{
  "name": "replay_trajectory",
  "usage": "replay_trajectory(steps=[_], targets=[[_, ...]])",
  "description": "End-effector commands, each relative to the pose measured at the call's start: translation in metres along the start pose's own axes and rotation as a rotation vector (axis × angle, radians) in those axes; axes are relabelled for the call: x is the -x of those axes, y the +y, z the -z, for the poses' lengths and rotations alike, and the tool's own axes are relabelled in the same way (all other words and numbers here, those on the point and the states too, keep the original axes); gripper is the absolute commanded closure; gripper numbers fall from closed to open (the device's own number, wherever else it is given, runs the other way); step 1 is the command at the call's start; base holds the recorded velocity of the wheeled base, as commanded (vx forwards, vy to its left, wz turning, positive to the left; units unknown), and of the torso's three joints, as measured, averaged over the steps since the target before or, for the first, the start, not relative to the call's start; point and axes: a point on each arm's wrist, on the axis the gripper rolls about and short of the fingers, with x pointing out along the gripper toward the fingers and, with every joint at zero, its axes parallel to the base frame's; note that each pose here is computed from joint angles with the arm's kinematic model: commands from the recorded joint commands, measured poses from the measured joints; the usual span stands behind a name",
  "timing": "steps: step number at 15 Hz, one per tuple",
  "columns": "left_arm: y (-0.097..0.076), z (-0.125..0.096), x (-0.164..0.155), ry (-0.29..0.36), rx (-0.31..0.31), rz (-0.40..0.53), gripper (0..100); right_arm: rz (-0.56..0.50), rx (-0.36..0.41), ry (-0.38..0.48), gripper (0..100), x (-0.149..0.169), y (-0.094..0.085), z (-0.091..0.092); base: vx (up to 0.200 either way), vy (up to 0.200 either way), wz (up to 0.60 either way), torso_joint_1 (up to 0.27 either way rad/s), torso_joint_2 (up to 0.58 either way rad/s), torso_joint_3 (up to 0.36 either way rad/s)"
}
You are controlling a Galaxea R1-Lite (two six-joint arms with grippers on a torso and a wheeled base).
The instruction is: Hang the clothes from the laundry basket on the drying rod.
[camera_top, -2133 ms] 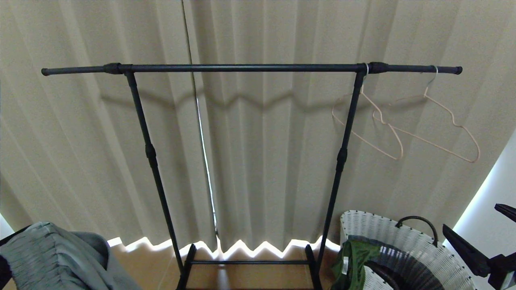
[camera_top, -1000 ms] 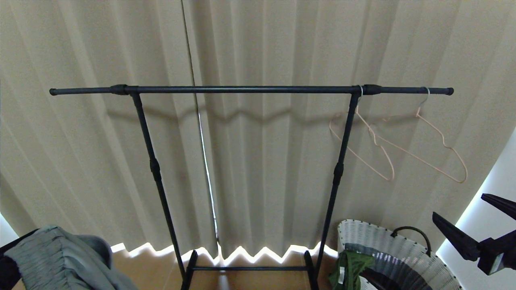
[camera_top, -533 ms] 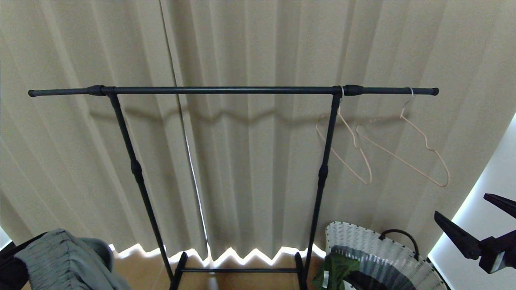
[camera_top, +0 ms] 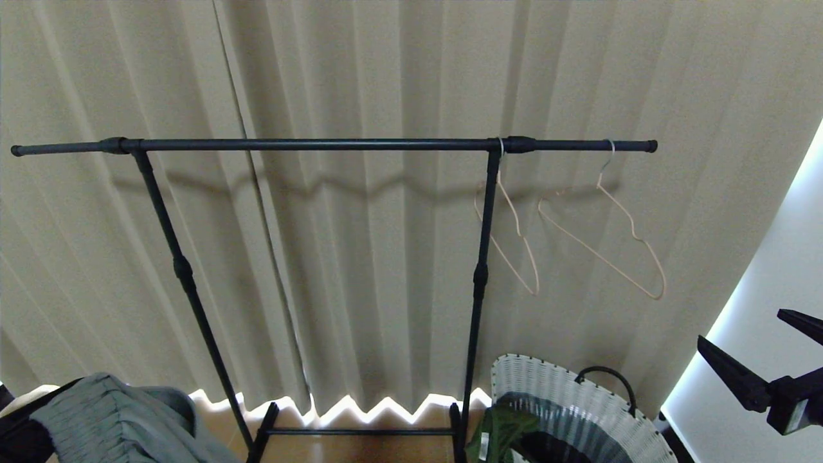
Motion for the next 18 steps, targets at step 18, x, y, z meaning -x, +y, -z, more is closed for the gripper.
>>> replay_trajectory(steps=[18], targets=[[-0.0018,0.0044,-0.0003,0.011,-0.002,0.031,100,0.053,-0.011,0.057,0,-0.0014,-0.0077,0.0024,0.111,0.0,0.0,0.0,0.0,0.001]])
